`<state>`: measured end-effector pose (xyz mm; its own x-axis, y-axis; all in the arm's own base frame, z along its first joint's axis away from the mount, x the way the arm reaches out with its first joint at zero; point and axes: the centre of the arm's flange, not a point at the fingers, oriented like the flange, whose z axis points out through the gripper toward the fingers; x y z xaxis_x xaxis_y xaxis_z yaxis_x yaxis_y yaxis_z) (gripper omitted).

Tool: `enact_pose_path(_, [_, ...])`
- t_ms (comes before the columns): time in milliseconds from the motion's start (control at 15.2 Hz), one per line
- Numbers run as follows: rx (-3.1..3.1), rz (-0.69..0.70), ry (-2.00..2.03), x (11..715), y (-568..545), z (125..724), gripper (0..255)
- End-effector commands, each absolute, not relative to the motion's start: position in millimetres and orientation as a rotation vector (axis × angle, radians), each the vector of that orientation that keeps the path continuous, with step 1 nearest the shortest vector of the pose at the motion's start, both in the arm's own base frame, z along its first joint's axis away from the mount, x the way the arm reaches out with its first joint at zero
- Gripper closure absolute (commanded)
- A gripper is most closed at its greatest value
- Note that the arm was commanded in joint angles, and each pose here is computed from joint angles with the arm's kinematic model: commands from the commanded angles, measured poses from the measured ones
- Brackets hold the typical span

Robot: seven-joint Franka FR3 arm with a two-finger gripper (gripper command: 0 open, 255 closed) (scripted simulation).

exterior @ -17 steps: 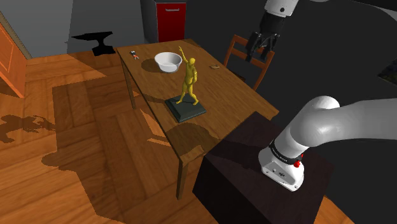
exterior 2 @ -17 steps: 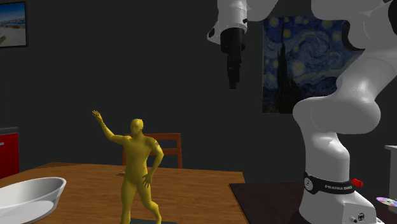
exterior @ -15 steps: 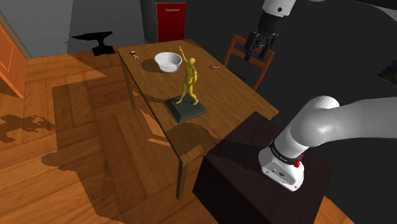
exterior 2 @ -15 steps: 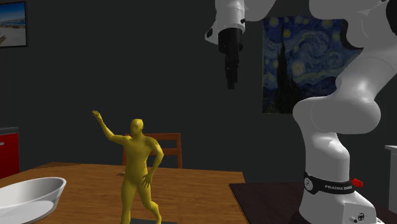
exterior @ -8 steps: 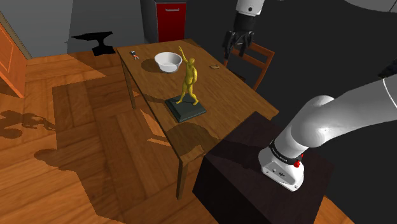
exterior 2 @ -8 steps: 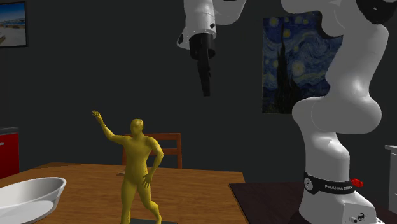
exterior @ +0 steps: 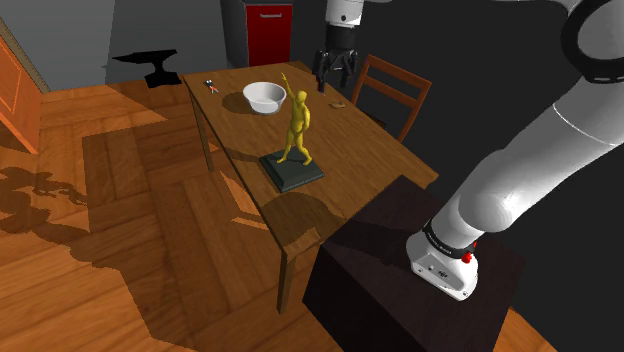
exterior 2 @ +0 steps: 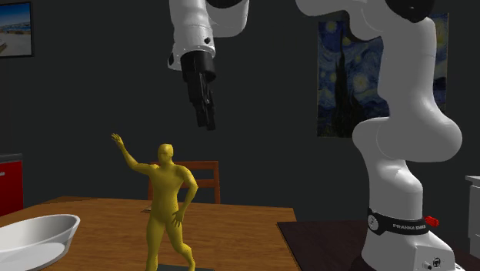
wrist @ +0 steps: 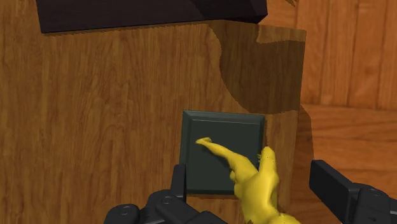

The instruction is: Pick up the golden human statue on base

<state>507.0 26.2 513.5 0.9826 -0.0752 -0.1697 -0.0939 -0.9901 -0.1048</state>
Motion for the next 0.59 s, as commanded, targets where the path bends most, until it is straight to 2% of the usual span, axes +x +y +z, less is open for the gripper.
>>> enact_pose_path(0, [-3.012,0.281,0.110,532,33,503,0])
enact_pose_path(528, [-2.994,0.394,0.038,633,66,457,0])
